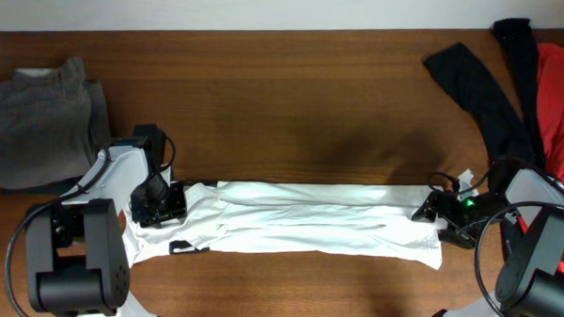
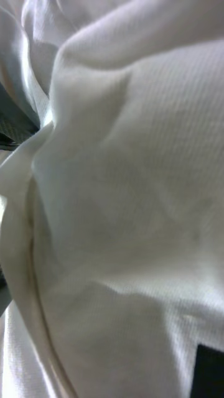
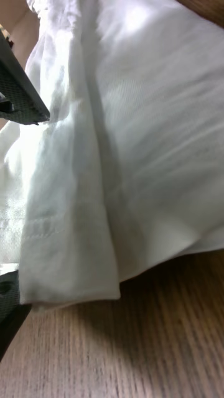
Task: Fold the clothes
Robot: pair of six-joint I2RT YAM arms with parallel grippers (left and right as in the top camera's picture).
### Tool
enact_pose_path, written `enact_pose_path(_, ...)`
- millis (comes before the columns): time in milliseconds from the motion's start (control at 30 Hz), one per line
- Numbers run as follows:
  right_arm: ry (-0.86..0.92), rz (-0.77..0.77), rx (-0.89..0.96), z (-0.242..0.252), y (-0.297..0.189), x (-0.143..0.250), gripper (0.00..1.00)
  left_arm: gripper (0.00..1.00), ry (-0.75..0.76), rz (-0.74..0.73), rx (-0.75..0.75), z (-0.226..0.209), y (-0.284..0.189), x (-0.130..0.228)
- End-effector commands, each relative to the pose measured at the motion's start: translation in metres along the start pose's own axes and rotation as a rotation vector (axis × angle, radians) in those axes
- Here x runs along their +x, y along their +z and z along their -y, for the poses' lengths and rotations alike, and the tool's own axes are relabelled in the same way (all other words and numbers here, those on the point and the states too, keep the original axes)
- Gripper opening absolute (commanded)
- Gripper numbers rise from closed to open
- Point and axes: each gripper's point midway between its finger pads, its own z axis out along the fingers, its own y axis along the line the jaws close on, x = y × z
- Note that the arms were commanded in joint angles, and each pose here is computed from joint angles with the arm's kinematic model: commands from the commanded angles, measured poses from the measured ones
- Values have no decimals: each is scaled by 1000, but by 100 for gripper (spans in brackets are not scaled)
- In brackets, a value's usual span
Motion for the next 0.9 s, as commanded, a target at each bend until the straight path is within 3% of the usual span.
enact_pose_path(0,-21,-1,-64,-5,12,-2,78,49,-4,16,-4,-1,-3,1)
enact_pose_path(267,-34,29,-123,-15,11,-9,73,49,-4,16,-4,-1,-3,1)
enact_pose_path(433,-39,38,-122,-15,11,-11,47,49,-4,16,-4,-1,-3,1)
enact_pose_path(500,-43,45,-121,-15,11,-13,32,49,-4,15,-4,-1,-3,1)
enact_pose_path(700,-45,51,-85,-9,12,-15,4,49,-4,17,-4,-1,-3,0)
enact_pose_path(867,-7,72,47,13,1,-22,4,49,-3,31,27,5,-8,-5)
